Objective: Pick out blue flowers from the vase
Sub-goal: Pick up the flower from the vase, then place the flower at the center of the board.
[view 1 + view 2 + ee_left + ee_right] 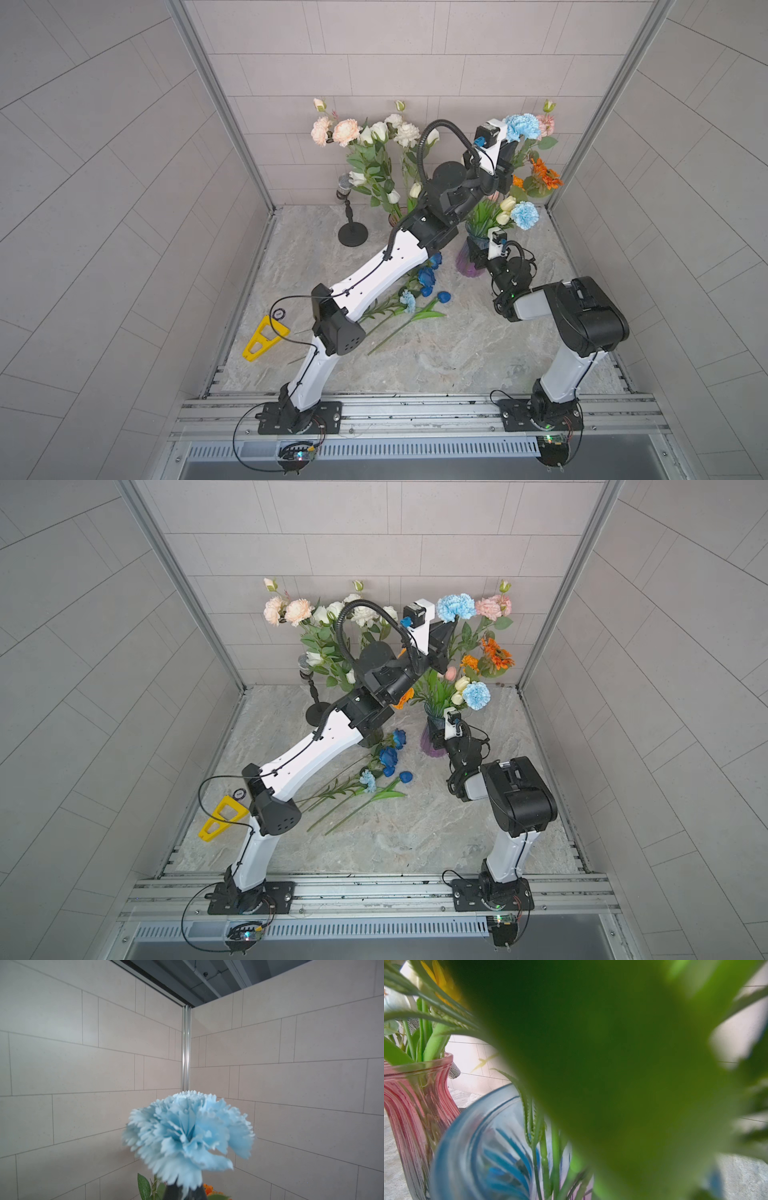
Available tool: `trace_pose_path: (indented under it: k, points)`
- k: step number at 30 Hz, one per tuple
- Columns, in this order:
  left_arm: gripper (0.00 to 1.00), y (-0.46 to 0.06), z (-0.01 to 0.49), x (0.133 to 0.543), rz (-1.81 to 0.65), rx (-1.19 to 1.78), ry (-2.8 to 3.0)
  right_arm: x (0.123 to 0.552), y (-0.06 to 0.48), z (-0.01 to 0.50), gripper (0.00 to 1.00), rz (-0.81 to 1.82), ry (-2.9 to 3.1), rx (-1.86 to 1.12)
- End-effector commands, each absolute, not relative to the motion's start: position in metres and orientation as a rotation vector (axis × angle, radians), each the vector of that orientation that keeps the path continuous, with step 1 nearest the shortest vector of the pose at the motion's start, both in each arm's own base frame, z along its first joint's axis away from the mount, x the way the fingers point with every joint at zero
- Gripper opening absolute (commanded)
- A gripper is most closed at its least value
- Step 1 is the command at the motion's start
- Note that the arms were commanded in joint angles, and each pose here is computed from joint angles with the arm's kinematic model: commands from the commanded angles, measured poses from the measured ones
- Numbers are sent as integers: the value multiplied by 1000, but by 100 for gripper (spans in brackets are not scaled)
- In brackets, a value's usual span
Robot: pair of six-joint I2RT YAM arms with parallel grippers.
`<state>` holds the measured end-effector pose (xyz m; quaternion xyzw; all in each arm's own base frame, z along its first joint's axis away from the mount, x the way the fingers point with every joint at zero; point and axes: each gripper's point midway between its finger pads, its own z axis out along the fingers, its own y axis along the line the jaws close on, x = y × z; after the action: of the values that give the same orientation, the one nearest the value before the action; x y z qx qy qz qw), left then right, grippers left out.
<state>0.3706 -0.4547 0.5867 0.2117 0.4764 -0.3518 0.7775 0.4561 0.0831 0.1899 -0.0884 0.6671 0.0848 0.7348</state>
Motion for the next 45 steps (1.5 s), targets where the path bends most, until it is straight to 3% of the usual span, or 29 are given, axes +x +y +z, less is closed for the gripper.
trace_pose_path:
  k: [1,9,15,26,30,37,45]
  points:
    - [0,-430,630,338,-764,457,902,456,81,197,62,127,1427,-229]
    - [0,-383,675,288,-825,461,794,456,80,197,62,122,1428,-228]
    - [0,-356,652,264,-681,656,964,456,78,196,62,108,1433,-227]
    - [0,-256,530,240,-252,884,1395,459,78,199,62,129,1430,-220]
    - [0,-235,461,249,-91,924,1548,458,78,197,62,117,1432,-224]
    - [0,-257,326,259,-51,1118,1784,456,76,199,62,97,1431,-230]
    - [0,-296,236,269,-78,1206,1892,454,76,202,62,87,1434,-237]
